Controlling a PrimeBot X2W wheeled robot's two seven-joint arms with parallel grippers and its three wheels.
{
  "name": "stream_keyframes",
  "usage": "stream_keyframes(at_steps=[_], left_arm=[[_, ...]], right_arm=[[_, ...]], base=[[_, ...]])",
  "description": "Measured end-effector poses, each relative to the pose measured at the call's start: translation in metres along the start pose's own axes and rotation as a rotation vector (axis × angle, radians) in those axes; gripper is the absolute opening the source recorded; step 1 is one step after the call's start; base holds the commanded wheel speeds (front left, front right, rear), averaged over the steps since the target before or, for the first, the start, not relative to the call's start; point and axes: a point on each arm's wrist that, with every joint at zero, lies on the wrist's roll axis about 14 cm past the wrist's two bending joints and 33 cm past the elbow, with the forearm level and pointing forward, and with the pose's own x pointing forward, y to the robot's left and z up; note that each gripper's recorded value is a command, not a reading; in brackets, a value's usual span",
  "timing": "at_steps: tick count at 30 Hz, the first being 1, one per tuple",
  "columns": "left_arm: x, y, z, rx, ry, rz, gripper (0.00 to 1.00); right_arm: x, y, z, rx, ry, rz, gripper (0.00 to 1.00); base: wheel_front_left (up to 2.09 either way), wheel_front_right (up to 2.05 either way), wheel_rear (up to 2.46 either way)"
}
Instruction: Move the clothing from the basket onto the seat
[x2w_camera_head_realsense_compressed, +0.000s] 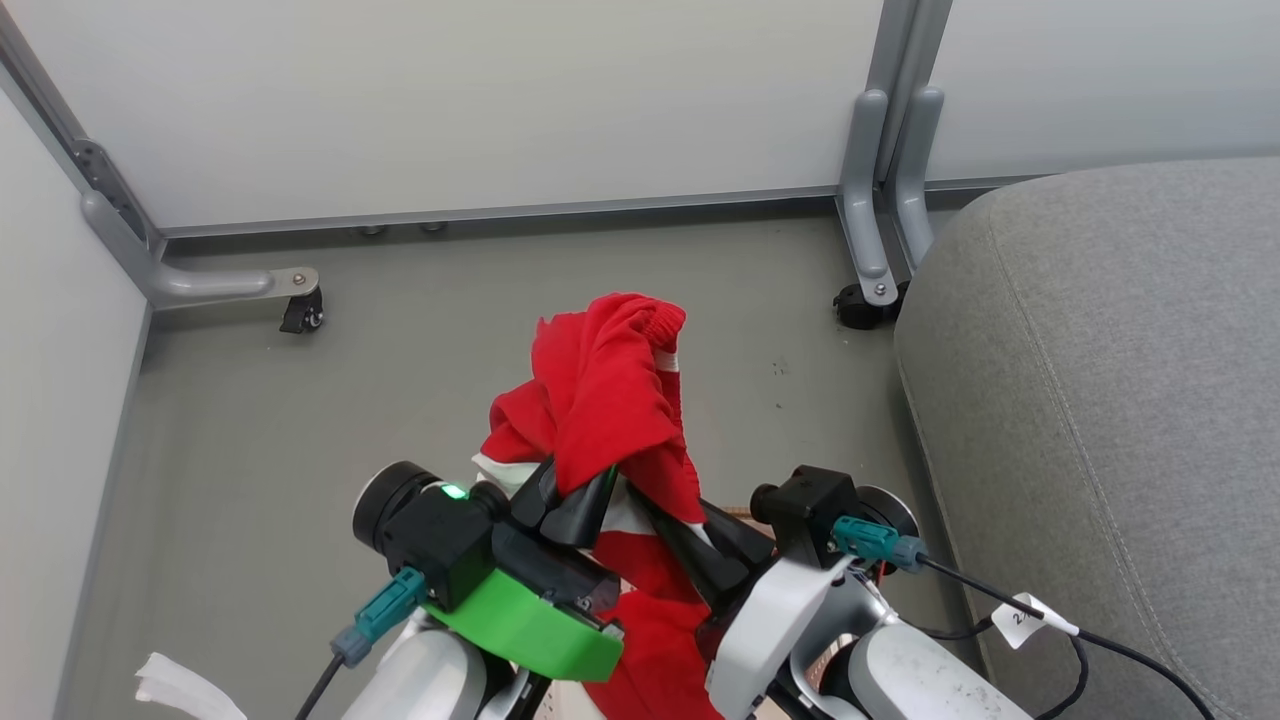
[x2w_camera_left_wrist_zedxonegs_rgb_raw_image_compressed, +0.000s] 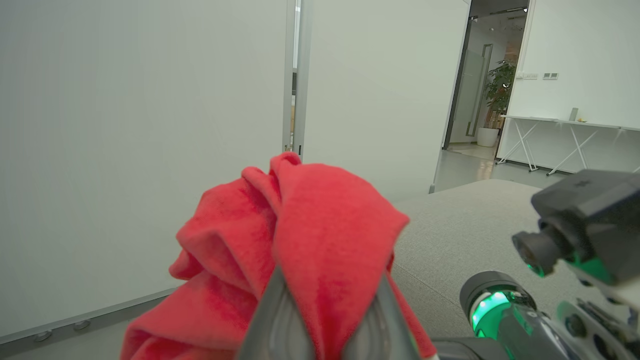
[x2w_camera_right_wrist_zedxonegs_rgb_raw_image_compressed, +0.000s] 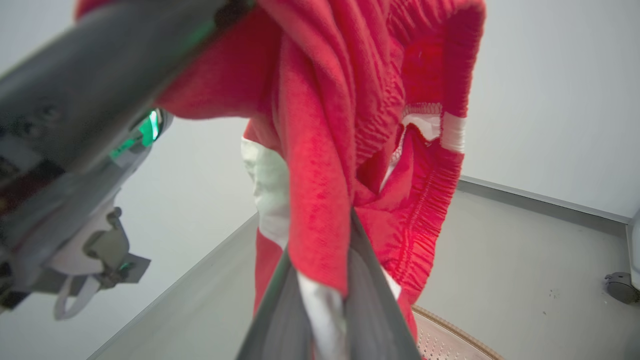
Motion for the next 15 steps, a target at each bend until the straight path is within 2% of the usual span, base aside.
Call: stream_keyframes(at_steps=[5,6,8,15], left_arm=[[0.0,0.003,-0.001,0.004,0.005,0.007,0.0],[0.0,0.005,0.0,0.006,0.004,0.014,0.26],[0.001,0.008,0.002,0.009,-0.003,0.025,1.0],[-0.002,0.014,0.003,0.027,0.002,0.048,1.0]], right_arm=[[0.001,-0.002,0.001,0.008,-0.007,-0.002,0.0],[0.001,-0.003,0.003,0.009,-0.015,-0.003,0.0],[0.002,-0.005,0.006,0.007,-0.026,-0.004,0.0],[0.005,-0.009,0.013,0.006,-0.051,-0.011,0.0]], base=[[0.0,0.0,0.0],[0.0,0.0,0.0],[0.0,0.0,0.0],[0.0,0.0,0.0]])
